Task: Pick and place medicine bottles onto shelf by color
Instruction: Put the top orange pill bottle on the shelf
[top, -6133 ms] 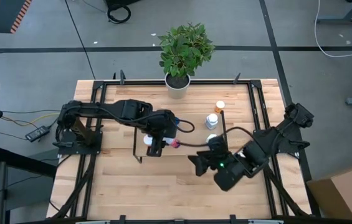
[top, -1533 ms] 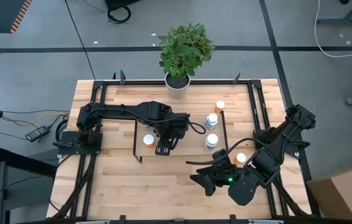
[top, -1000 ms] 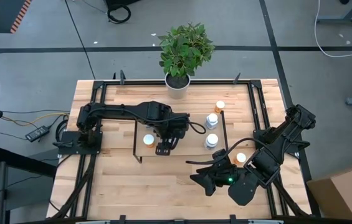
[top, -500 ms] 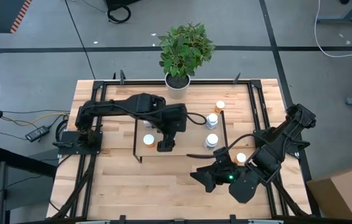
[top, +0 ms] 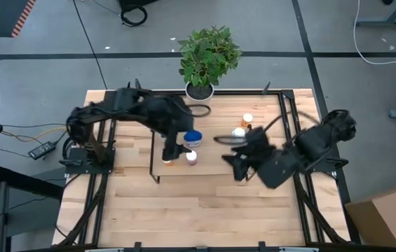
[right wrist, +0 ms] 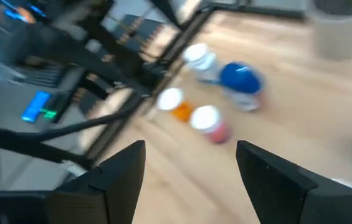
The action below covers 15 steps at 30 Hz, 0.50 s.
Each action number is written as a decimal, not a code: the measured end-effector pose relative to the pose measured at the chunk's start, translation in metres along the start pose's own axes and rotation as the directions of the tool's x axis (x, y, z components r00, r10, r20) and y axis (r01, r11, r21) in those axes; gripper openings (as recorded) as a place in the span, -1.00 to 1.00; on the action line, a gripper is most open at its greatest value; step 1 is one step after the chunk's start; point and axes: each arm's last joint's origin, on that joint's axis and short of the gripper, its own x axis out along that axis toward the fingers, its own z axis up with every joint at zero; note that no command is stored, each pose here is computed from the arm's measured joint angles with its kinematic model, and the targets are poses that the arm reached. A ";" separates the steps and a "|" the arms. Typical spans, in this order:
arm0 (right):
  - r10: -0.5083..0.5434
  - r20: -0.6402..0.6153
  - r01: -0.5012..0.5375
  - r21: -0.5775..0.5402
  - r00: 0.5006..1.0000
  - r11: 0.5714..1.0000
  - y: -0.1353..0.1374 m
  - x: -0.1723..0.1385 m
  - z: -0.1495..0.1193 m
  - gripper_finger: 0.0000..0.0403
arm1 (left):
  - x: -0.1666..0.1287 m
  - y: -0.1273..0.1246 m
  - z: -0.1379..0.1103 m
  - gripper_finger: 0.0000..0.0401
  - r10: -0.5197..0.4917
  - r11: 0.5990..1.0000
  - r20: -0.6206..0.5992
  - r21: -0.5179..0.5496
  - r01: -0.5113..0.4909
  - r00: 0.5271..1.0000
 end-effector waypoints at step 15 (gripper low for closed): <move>-0.225 -0.385 0.126 -0.267 0.895 0.956 -0.032 0.013 -0.005 0.29 | -0.047 0.004 -0.018 0.77 0.019 0.999 0.002 0.041 -0.019 1.000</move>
